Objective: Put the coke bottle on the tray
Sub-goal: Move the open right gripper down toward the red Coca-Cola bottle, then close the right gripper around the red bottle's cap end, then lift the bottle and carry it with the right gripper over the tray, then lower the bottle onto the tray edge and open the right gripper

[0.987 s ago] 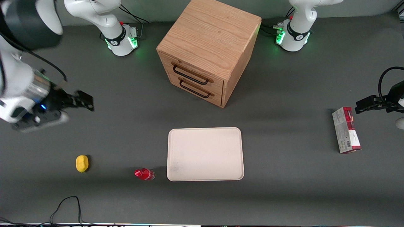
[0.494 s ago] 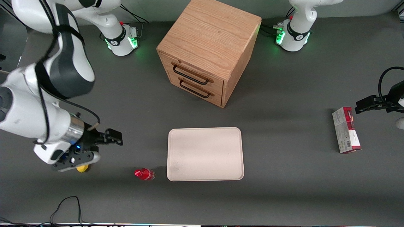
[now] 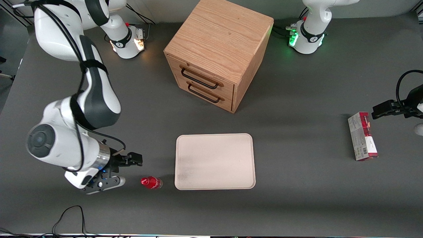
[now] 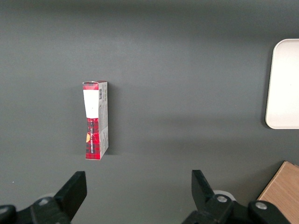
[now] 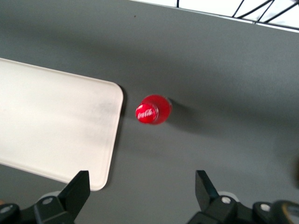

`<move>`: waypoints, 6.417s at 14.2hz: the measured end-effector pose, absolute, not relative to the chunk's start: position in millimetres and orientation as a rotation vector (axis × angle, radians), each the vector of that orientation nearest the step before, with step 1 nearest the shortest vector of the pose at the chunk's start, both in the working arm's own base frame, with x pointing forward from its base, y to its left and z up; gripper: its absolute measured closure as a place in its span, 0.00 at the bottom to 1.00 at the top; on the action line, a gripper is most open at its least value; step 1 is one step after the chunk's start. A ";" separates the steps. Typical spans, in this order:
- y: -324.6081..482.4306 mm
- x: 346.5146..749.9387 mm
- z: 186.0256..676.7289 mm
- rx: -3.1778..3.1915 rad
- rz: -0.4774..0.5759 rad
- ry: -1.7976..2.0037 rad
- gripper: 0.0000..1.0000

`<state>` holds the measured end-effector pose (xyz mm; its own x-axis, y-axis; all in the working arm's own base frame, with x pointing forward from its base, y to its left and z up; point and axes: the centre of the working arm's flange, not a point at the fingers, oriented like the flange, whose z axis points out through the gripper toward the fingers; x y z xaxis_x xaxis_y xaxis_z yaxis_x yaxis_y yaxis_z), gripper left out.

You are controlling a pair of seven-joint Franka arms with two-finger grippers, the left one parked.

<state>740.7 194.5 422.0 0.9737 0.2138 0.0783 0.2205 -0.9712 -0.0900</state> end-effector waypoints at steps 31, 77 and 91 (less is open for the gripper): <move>222.5 760.3 328.2 -3.065 -0.187 -0.358 0.69; 329.6 731.7 336.9 -3.005 -0.241 -0.497 0.69; 334.5 730.3 337.1 -3.001 -0.254 -0.505 0.00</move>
<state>730.3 334.5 337.1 0.9317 0.3169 0.1775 0.3315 -0.9416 -0.0585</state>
